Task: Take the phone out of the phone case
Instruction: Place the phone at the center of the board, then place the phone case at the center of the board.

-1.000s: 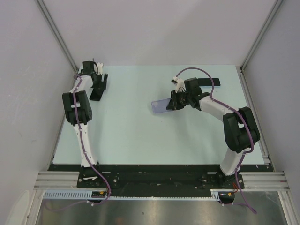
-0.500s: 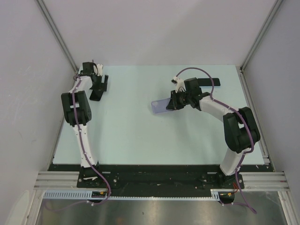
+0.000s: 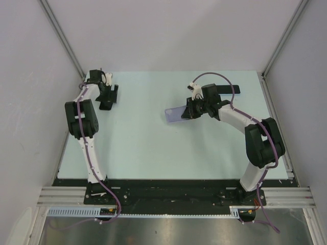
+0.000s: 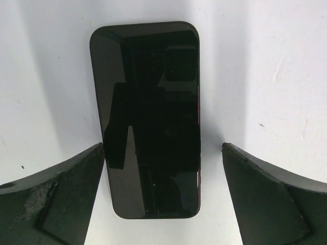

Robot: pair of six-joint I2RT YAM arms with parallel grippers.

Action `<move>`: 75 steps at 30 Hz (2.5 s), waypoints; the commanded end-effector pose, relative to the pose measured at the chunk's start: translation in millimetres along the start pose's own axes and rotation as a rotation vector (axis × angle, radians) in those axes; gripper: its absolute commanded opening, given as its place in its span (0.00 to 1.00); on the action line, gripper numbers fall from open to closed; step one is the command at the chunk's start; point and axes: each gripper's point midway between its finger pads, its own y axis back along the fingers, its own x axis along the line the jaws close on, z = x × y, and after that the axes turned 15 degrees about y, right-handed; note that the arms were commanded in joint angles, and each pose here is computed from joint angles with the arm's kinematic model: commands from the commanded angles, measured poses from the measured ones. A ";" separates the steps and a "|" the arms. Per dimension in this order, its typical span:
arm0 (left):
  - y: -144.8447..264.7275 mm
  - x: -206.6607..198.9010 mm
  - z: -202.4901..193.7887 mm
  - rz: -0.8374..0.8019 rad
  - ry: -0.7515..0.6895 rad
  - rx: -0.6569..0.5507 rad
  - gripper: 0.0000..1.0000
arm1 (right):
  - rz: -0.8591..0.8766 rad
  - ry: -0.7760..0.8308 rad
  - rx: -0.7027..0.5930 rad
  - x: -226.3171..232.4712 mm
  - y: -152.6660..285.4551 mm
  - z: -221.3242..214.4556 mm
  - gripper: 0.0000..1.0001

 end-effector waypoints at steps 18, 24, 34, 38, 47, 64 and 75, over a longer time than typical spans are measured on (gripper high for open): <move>138.9 -84.2 50.0 -0.324 -0.154 -0.206 1.00 | 0.099 0.111 -0.067 27.2 13.0 28.0 0.00; 195.7 -178.2 -1.8 -0.676 -0.446 -0.227 1.00 | 0.260 0.206 -0.042 68.3 11.4 17.7 0.00; 247.1 -257.6 -95.9 -1.077 -0.710 -0.210 1.00 | 0.491 0.303 -0.021 120.5 21.3 1.8 0.00; 265.7 -279.6 -123.6 -1.194 -0.771 -0.196 1.00 | 0.541 0.336 -0.015 133.2 24.2 -3.3 0.00; 277.9 -302.7 -177.5 -1.303 -0.801 -0.032 0.96 | 0.533 0.379 0.003 136.2 21.1 -9.3 0.00; 258.7 -307.9 -221.8 -1.245 -0.877 0.145 0.66 | 0.529 0.403 0.016 138.8 20.5 -13.2 0.00; 255.2 -312.8 -226.7 -1.247 -0.867 0.182 0.42 | 0.522 0.408 0.013 138.8 20.9 -11.3 0.00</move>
